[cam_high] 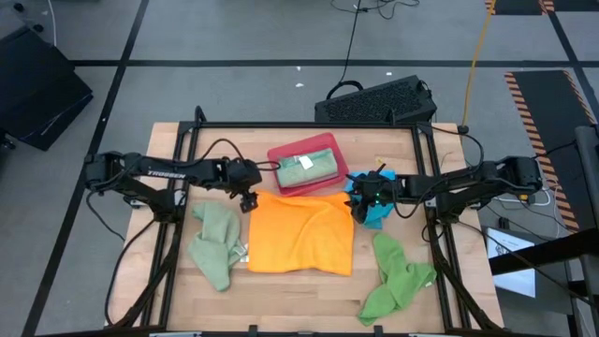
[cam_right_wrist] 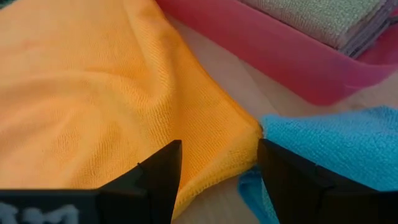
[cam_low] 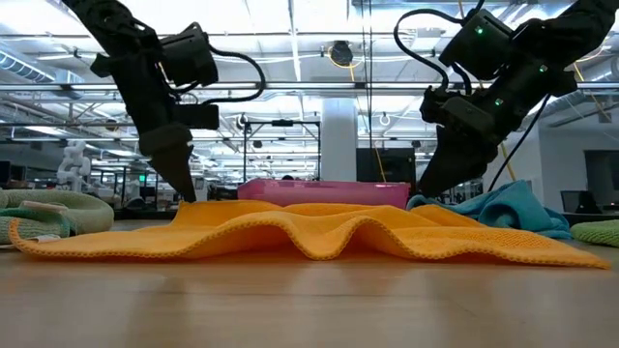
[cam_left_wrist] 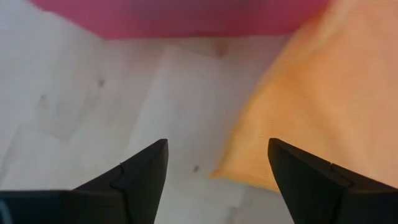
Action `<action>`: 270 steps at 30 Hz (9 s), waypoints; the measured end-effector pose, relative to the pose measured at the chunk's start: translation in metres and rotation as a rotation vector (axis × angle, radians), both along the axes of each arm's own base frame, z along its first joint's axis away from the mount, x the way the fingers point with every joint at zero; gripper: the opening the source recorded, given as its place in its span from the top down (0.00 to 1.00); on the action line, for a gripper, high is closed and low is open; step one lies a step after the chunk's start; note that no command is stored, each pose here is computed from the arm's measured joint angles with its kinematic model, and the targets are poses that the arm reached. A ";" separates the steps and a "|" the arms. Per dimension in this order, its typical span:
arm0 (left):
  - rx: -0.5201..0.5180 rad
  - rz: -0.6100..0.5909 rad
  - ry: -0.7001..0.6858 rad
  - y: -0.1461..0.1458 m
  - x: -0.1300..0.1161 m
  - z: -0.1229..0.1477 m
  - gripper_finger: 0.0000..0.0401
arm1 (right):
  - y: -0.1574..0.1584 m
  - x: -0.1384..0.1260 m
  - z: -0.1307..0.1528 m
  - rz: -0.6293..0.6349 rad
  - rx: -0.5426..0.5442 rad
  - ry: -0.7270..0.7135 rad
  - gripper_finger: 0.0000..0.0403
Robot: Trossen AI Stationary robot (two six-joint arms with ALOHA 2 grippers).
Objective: Fold microfiber towels
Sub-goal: Fold the yellow microfiber cloth
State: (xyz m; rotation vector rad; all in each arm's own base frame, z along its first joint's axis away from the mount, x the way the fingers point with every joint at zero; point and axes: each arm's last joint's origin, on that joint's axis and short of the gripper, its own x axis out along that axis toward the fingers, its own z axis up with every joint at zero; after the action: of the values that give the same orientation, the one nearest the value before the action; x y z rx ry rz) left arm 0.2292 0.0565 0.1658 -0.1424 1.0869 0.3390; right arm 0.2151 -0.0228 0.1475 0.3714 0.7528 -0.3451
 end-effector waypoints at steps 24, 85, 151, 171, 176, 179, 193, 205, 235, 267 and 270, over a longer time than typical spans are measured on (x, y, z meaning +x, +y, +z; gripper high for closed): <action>0.035 -0.112 -0.019 -0.016 0.002 -0.007 0.95 | 0.000 0.000 0.000 0.016 -0.008 0.002 0.50; 0.138 -0.260 -0.205 -0.101 0.012 0.000 0.97 | 0.003 -0.003 -0.007 -0.080 0.248 0.041 0.44; -0.031 -0.280 -0.281 -0.168 -0.039 0.025 0.98 | 0.091 -0.018 0.022 0.591 -0.285 -0.098 1.00; -0.118 -0.299 -0.310 -0.195 -0.040 0.012 0.98 | 0.114 -0.014 0.004 0.748 -0.035 -0.065 1.00; -0.150 -0.269 -0.312 -0.197 -0.042 0.012 0.99 | 0.120 -0.017 0.005 0.766 -0.023 -0.065 1.00; -0.154 -0.255 -0.297 -0.199 -0.041 0.008 0.98 | 0.120 -0.017 0.003 0.741 -0.001 -0.056 1.00; -0.117 -0.229 -0.180 -0.212 -0.038 -0.029 0.99 | 0.128 -0.013 -0.015 0.691 0.075 0.020 1.00; -0.187 -0.240 -0.231 -0.217 -0.033 -0.025 0.99 | 0.131 -0.009 -0.016 0.716 0.123 -0.014 0.96; -0.087 -0.224 -0.407 -0.215 -0.010 -0.003 0.91 | 0.125 -0.011 0.013 0.677 -0.004 -0.191 0.68; 0.039 -0.064 -0.277 -0.169 0.037 -0.072 0.91 | 0.138 0.004 -0.065 0.765 0.271 -0.138 1.00; 0.005 -0.137 -0.257 -0.169 0.033 -0.060 0.91 | 0.138 0.002 -0.062 0.785 0.272 -0.135 1.00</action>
State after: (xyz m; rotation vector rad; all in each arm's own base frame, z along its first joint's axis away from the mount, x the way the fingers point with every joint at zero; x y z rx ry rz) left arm 0.2625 -0.1123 0.1058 -0.1031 0.8367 0.1945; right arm 0.2175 0.1149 0.0852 0.3224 0.7558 0.5202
